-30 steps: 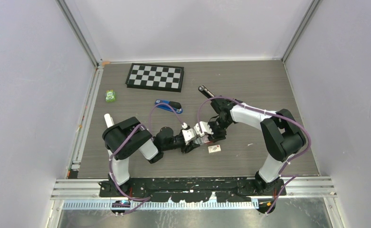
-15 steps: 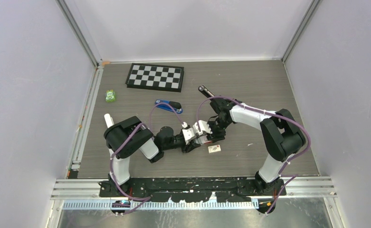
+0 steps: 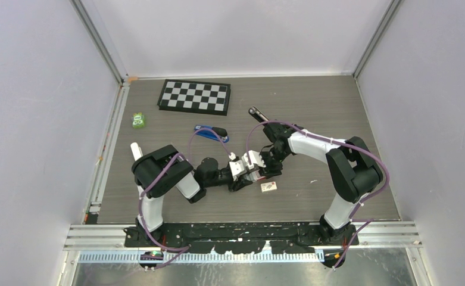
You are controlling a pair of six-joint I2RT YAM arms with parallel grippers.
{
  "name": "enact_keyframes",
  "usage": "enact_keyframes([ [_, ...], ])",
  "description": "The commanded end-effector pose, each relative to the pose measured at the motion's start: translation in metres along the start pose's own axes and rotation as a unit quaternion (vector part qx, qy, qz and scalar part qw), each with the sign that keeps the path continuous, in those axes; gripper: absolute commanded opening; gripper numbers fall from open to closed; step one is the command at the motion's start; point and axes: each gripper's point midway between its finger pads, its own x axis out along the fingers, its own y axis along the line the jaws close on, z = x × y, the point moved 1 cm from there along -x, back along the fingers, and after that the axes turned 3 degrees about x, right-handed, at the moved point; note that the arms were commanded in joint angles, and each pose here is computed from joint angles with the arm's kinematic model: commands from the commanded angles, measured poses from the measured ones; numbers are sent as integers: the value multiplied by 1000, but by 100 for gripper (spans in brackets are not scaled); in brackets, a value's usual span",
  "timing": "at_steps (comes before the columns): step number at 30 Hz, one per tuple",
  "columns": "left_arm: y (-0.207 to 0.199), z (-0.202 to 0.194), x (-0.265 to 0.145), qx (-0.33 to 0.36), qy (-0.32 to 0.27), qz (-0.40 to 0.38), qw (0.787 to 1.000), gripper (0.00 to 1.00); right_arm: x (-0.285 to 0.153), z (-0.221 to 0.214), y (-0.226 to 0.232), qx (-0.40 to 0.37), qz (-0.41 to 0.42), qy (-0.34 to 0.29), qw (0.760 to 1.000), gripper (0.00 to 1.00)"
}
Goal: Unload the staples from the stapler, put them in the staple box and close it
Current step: Adjust the staple box at the center of the board.
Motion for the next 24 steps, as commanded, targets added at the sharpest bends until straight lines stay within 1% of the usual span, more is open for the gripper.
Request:
enact_keyframes([
  [1, -3, -3, 3, 1, 2, -19, 1000, 42, 4, 5, -10, -29, -16, -11, 999, 49],
  [5, 0, -3, 5, -1, 3, -13, 1000, 42, 4, 7, -8, -29, -13, -13, 999, 48],
  [13, 14, -4, 3, -11, 5, 34, 999, 41, 2, 9, -4, -28, -6, -16, 999, 48],
  [20, 16, -1, 5, -25, -6, 42, 999, 42, 3, 11, -5, -22, -8, -18, 1000, 47],
  [24, 16, 2, 5, -27, -11, 42, 999, 44, 2, 13, -9, -9, -19, -21, 1000, 50],
])
